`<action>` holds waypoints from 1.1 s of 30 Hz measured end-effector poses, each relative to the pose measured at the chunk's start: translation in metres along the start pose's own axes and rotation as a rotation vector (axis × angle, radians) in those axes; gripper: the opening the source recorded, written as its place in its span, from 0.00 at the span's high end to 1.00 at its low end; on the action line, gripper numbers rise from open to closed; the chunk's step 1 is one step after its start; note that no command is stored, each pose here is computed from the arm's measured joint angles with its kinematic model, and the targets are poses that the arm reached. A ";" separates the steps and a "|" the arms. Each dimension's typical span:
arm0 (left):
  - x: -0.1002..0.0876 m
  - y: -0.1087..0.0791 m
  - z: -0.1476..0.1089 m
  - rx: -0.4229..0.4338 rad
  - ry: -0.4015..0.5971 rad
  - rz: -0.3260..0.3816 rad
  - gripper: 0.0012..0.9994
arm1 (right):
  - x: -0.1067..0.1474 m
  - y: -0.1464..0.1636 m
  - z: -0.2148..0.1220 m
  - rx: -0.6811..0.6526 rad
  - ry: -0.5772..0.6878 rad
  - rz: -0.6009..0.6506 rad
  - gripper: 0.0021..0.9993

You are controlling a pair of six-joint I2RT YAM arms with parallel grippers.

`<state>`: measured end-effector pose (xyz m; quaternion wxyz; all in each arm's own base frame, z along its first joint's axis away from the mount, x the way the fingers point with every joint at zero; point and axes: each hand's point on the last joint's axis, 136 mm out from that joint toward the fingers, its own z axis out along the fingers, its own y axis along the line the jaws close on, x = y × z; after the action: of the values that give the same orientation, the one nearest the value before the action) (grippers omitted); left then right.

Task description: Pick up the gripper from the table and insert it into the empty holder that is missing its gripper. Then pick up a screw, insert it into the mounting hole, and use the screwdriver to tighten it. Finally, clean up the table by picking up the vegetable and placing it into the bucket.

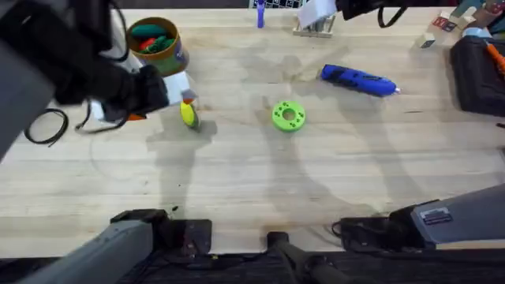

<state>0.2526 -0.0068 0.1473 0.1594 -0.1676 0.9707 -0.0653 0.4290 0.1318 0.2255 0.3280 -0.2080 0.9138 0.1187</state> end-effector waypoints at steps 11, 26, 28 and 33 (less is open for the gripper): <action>-0.021 -0.015 0.076 -0.076 0.142 -0.085 0.01 | 0.000 0.000 0.000 0.000 0.000 0.003 0.01; 0.000 -0.015 0.122 -0.148 0.270 -0.164 0.56 | 0.000 0.000 0.000 0.000 -0.001 0.002 0.01; -0.001 -0.015 0.122 -0.151 0.267 -0.167 0.88 | 0.000 0.000 0.000 0.000 -0.001 0.002 0.01; -0.002 -0.015 0.121 -0.153 0.261 -0.167 0.97 | 0.000 0.000 0.000 0.000 0.000 0.003 0.01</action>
<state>0.2993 -0.0288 0.0363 0.0130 -0.2494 0.9680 -0.0254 0.4291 0.1318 0.2255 0.3280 -0.2068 0.9141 0.1191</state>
